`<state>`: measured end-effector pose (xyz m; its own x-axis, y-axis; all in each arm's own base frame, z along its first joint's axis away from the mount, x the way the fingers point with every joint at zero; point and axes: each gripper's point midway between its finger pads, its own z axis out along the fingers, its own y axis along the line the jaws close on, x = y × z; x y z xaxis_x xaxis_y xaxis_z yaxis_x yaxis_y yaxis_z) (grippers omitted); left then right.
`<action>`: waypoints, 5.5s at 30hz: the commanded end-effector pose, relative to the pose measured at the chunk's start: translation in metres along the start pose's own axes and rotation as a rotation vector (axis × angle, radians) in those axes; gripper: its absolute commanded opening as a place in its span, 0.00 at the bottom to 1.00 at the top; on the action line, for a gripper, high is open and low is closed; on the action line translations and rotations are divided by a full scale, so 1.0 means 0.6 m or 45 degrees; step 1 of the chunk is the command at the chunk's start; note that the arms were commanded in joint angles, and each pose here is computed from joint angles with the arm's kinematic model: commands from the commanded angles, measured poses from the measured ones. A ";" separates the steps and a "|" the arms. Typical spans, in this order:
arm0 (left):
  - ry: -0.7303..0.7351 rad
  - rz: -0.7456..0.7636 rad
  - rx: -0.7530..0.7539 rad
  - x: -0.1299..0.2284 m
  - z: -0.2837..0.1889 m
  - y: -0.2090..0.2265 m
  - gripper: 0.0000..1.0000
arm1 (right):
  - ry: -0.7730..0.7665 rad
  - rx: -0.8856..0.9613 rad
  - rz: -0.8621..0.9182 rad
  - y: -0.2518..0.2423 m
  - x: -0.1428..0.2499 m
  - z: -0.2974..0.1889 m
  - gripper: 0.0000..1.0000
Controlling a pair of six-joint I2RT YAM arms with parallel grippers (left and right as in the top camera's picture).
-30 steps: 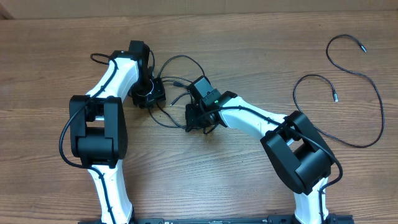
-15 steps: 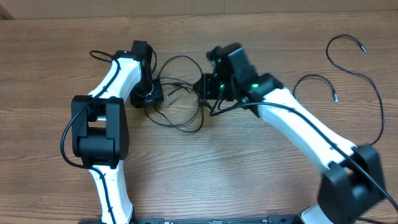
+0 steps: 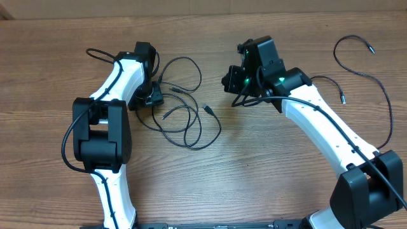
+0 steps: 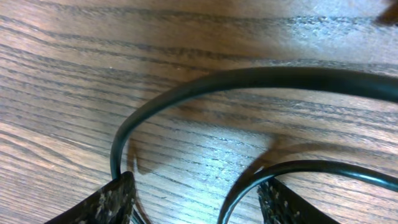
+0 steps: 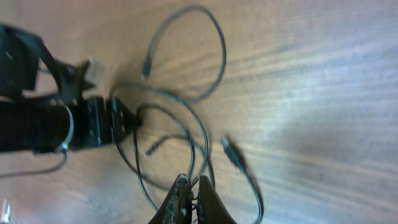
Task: Untangle cables
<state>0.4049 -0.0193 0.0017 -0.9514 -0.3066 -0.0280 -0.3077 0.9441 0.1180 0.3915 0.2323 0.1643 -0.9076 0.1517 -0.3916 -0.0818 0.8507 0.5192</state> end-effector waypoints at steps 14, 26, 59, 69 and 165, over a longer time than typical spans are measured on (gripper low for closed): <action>0.143 0.124 0.212 0.036 0.045 -0.046 0.62 | 0.271 0.018 -0.152 0.052 0.151 0.085 0.28; 0.137 0.132 0.219 0.034 0.045 -0.048 0.67 | 0.476 0.065 -0.270 0.072 0.270 0.148 0.29; 0.130 0.131 0.222 0.031 0.045 -0.049 0.70 | 0.539 0.170 -0.292 0.040 0.331 0.229 0.10; 0.122 0.131 0.202 0.029 0.046 -0.044 0.70 | 0.545 0.136 -0.285 0.048 0.331 0.230 0.04; 0.156 0.240 0.679 0.017 0.001 -0.074 1.00 | -0.584 0.134 -0.004 -0.027 -0.087 -0.289 0.04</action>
<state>0.4164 -0.0113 0.0034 -0.9621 -0.2728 -0.0026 -0.2710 0.9567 -0.1065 0.3687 0.1424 0.2730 -0.7196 0.2994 -0.6265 -0.0268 0.8896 0.4559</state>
